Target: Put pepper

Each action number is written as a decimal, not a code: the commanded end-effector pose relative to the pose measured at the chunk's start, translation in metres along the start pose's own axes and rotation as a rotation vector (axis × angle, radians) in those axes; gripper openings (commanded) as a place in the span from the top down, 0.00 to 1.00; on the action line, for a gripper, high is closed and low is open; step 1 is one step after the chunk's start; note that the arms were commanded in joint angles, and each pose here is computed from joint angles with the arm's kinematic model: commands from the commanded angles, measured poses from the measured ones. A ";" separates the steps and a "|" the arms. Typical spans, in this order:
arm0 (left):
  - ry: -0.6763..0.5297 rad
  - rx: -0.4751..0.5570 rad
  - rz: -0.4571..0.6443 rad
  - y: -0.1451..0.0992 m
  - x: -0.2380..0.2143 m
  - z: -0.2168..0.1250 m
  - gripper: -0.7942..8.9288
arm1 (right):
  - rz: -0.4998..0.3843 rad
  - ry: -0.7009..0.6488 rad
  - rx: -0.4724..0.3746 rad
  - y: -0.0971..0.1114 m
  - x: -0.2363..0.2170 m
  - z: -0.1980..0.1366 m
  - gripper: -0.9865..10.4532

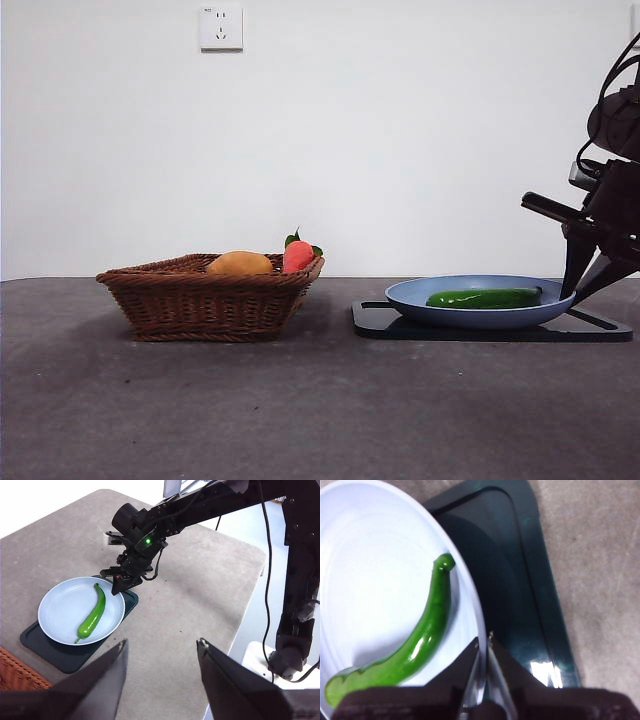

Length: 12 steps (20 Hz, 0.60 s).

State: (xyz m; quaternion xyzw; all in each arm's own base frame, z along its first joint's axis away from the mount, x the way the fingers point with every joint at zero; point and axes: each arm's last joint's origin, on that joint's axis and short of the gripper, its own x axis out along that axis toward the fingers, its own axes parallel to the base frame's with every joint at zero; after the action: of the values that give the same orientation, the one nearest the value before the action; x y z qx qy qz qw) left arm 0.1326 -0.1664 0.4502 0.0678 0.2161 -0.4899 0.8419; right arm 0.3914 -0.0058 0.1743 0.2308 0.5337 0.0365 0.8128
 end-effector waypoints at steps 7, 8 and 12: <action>-0.007 -0.003 -0.004 -0.002 -0.001 0.004 0.67 | -0.017 -0.006 -0.028 -0.001 -0.003 0.005 0.75; -0.001 -0.004 -0.004 -0.002 -0.001 0.004 0.67 | -0.023 -0.023 -0.034 0.000 -0.011 0.006 0.75; 0.029 -0.005 0.023 -0.001 -0.001 0.001 0.67 | -0.019 -0.134 -0.093 0.017 -0.071 0.005 0.75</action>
State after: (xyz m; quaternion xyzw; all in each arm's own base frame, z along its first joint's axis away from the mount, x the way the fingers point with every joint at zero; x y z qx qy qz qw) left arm 0.1319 -0.1643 0.4458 0.0793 0.2374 -0.4737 0.8444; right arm 0.3619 -0.0131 0.2435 0.1982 0.4825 0.0348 0.8524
